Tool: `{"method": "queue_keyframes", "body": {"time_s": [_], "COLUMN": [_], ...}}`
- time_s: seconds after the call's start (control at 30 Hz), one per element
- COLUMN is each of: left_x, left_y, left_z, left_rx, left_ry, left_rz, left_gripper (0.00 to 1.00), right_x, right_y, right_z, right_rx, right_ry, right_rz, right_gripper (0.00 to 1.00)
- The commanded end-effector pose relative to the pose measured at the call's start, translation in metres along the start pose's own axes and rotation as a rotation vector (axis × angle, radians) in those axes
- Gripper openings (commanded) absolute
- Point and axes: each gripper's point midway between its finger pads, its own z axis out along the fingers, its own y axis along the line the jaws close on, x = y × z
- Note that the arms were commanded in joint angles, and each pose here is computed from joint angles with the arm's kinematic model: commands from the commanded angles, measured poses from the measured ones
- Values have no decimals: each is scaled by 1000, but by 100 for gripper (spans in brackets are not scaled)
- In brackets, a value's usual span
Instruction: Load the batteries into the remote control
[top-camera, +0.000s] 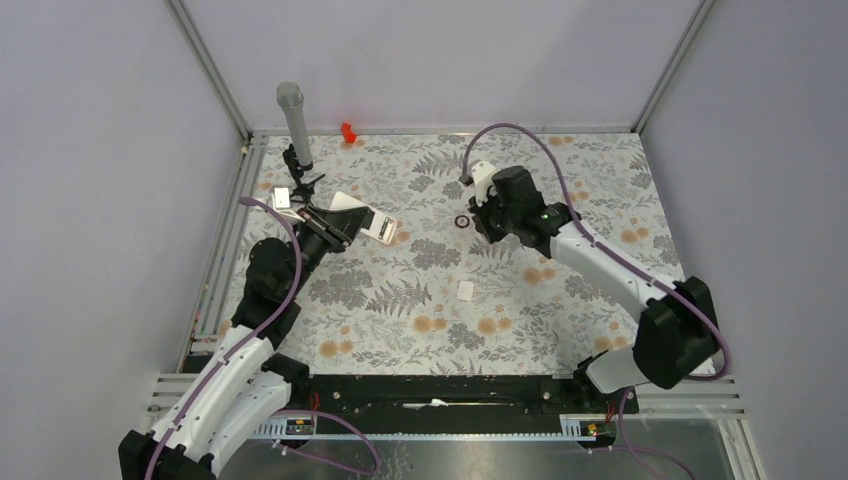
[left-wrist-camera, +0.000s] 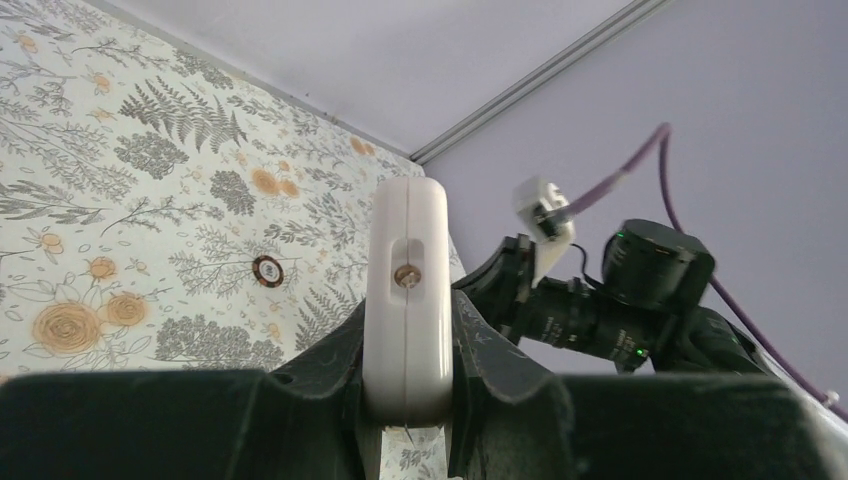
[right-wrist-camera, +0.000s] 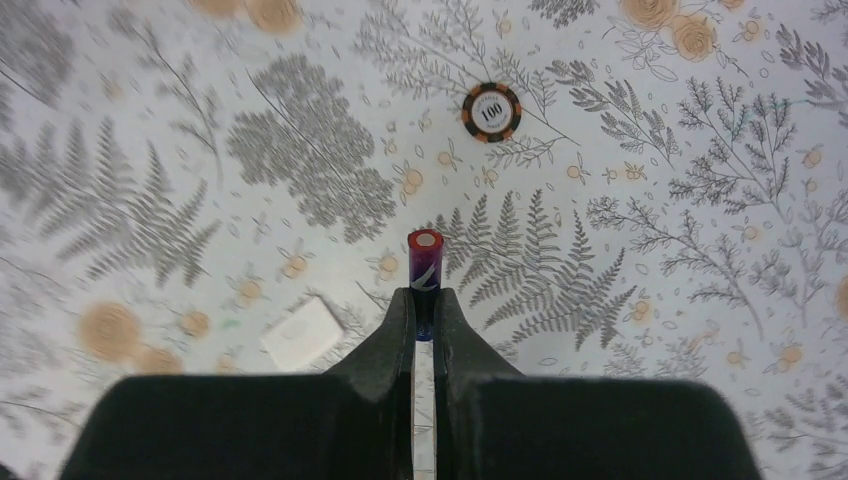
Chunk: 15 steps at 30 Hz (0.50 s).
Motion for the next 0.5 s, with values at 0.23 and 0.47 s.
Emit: {"method": "queue_keyframes", "body": {"time_s": [0.23, 0.47], "left_x": [-13, -13], "left_y": [-13, -12], "left_z": [28, 44], "left_rx": [117, 187], "left_ry": [-84, -122], "left_rz": [-145, -224], "left_gripper": [0, 0], "right_x": [-72, -108], "right_y": [39, 66], "right_z": [-68, -79], "right_rx": [-140, -350], "right_ry": [-182, -215], "right_rz": [755, 1152], "right_gripper": [0, 0]}}
